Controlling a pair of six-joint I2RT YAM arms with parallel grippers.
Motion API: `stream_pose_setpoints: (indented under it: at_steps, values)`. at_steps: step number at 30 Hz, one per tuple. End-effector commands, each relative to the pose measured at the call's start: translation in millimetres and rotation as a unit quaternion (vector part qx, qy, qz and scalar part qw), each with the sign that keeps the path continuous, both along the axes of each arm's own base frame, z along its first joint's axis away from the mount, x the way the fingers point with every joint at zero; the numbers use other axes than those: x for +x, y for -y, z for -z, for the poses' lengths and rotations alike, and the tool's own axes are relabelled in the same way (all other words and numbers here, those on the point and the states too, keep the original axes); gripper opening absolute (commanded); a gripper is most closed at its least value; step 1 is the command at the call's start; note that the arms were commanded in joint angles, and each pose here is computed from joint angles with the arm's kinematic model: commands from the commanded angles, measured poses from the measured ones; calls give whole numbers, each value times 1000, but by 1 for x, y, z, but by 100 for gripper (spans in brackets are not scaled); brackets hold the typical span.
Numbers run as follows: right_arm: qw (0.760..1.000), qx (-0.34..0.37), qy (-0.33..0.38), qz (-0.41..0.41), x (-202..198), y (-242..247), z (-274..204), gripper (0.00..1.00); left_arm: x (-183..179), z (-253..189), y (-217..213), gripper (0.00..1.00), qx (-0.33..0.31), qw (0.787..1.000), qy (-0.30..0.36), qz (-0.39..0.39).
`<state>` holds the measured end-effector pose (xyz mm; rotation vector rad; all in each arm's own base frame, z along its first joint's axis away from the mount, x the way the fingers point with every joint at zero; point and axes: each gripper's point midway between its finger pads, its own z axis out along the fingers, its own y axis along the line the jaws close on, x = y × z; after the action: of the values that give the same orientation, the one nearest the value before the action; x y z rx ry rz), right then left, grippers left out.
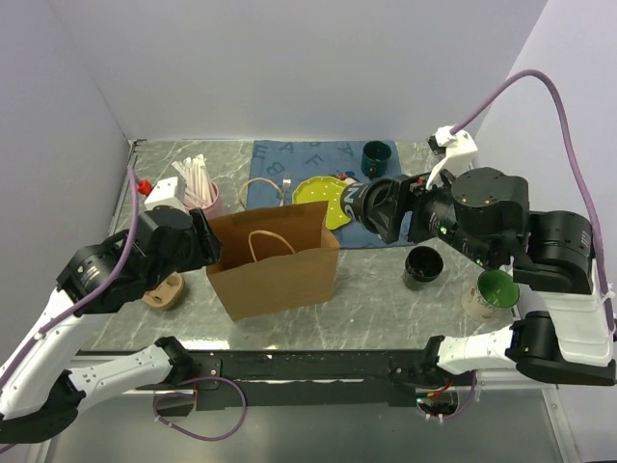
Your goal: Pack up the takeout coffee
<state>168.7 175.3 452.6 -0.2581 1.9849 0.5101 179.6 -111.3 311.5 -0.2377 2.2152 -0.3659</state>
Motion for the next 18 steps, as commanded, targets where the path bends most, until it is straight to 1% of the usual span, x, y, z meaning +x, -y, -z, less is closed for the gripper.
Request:
stream_pose_setpoints:
  at_steps: [1,3,4,6,8,9,12,15,18]
  values:
    - [990,-92,76,-77,11,-15,-8,58,10,-11,19,57,-25,999,22,24]
    - [986,-83,100,-109,14,-36,-14,58,13,-13,22,53,-28,999,27,27]
    - [980,-101,107,-132,15,-44,-7,59,14,-15,23,52,-28,999,31,29]
    - [973,-109,118,-166,17,-63,-2,59,17,-19,26,52,-34,998,40,34]
    - [965,-135,122,-191,20,-76,12,59,18,-21,26,55,-35,998,42,31]
    - [960,-147,129,-200,23,-81,15,59,18,-19,23,58,-31,998,39,24]
    - [950,-151,132,-238,21,-99,22,59,15,-19,22,61,-47,998,28,9]
    - [940,-157,131,-274,17,-113,30,59,10,-18,23,62,-65,998,21,5]
    - [931,-179,128,-290,20,-120,47,59,10,-17,22,61,-79,997,26,-2]
